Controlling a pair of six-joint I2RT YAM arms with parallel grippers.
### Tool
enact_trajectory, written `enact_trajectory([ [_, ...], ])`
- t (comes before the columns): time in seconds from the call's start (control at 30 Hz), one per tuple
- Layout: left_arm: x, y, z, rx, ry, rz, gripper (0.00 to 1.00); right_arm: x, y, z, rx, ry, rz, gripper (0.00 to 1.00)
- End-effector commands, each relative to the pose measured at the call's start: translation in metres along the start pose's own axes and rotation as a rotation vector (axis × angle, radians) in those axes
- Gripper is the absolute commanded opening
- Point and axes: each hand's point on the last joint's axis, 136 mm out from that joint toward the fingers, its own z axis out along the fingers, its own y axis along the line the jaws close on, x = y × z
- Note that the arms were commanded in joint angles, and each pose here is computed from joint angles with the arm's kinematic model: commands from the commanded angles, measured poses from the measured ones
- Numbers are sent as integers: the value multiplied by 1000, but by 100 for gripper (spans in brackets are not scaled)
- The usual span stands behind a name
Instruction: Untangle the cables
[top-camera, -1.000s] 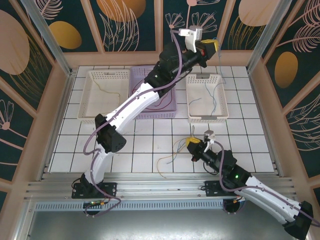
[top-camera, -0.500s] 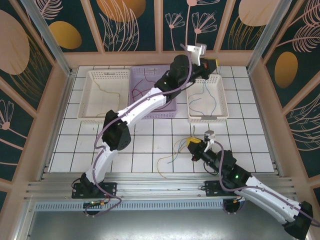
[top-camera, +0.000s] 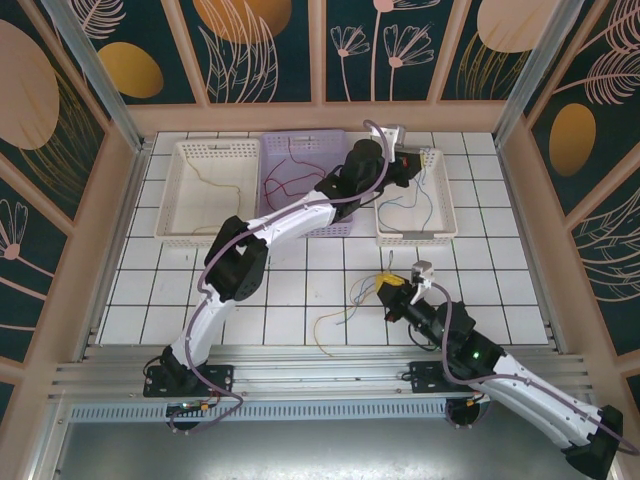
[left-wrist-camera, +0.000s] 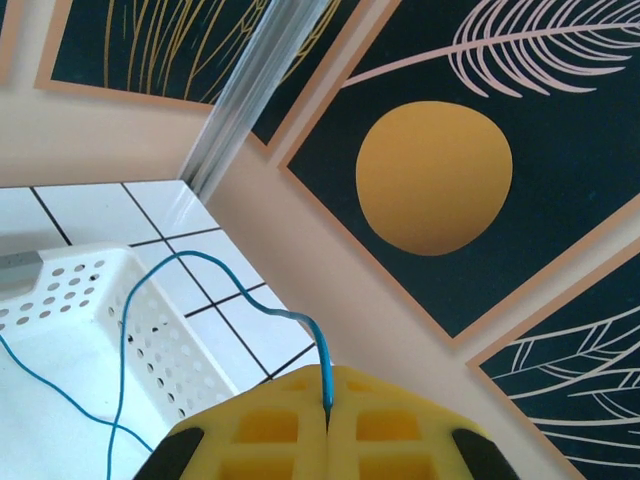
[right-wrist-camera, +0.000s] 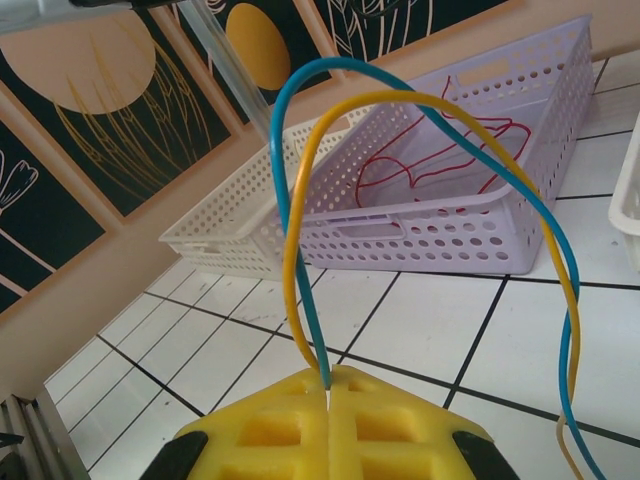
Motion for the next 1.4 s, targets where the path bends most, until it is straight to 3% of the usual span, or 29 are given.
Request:
enact_trajectory([
  [0.0,22,17,11,-36,13,-16,0,0,0,-1,-2,-12,10,0],
  [0.17,50,39,18,-99,65,-15,0,-4,5,-4,-35,-37,14,0],
  [0.8,106,87,8,-298,163,-25,1,-13,8,-8,-42,-59,14,0],
  [1.1,115,92,1,-317,190,-19,20,-13,7,-8,-37,-61,11,0],
  [1.37,82,70,0,-301,165,54,48,-15,6,-8,-28,-67,9,0],
])
